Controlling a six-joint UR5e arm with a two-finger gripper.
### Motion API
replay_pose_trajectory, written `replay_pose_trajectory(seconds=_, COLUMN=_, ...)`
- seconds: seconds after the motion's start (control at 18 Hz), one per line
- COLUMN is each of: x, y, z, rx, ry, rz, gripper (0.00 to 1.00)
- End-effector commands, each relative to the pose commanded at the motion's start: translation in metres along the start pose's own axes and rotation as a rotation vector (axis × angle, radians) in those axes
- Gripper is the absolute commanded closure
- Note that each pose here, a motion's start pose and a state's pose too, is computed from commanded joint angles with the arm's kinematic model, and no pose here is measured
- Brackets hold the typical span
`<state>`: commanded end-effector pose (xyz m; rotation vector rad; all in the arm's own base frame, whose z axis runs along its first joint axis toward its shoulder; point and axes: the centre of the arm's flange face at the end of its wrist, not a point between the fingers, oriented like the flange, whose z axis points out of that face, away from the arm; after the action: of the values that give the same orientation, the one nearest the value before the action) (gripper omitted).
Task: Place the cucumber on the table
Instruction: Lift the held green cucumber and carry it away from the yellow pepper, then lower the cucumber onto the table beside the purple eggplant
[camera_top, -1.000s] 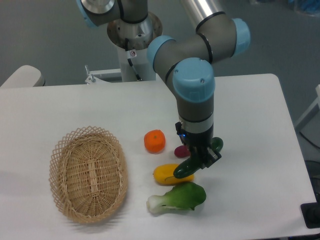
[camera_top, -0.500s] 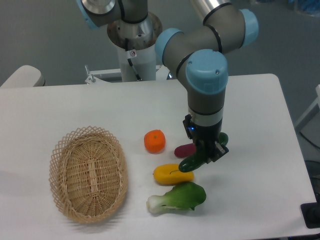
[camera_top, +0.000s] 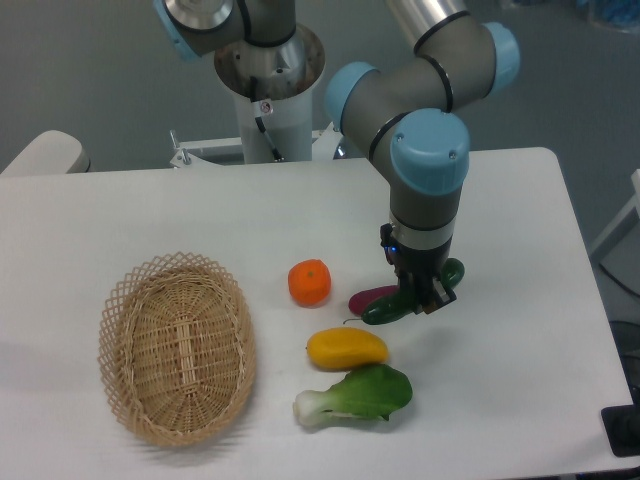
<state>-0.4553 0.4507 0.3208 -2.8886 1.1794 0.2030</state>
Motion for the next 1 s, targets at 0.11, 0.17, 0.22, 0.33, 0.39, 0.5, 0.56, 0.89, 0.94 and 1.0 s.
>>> replay_pose_trajectory(seconds=0.11, x=0.001, y=0.01, z=0.009, rx=-0.004, ry=-0.01, rz=0.045, gripper=0.67)
replay_pose_trajectory(seconds=0.17, x=-0.002, y=0.015, z=0.014, rx=-0.008, ry=-0.018, rz=0.045, gripper=0.67)
replay_pose_trajectory(seconds=0.22, x=-0.004, y=0.021, z=0.021, rx=-0.01, ry=-0.024, rz=0.037, gripper=0.67)
replay_pose_trajectory(seconds=0.33, x=-0.011, y=0.025, z=0.037, rx=-0.016, ry=-0.038, rz=0.037, gripper=0.67)
replay_pose_trajectory(seconds=0.39, x=-0.012, y=0.026, z=0.043, rx=-0.02, ry=-0.047, rz=0.037, gripper=0.67)
replay_pose_trajectory(seconds=0.5, x=-0.017, y=0.028, z=0.051, rx=-0.023, ry=-0.058, rz=0.032, gripper=0.67)
replay_pose_trajectory(seconds=0.56, x=-0.021, y=0.029, z=0.055, rx=-0.026, ry=-0.061, rz=0.025, gripper=0.67)
replay_pose_trajectory(seconds=0.89, x=-0.027, y=0.041, z=0.084, rx=-0.031, ry=-0.063, rz=-0.006, gripper=0.67)
replay_pose_trajectory(seconds=0.94, x=-0.028, y=0.047, z=0.088, rx=-0.031, ry=-0.061, rz=-0.004, gripper=0.67)
replay_pose_trajectory(seconds=1.0, x=-0.027, y=0.048, z=0.092, rx=-0.03, ry=-0.058, rz=-0.007, gripper=0.67)
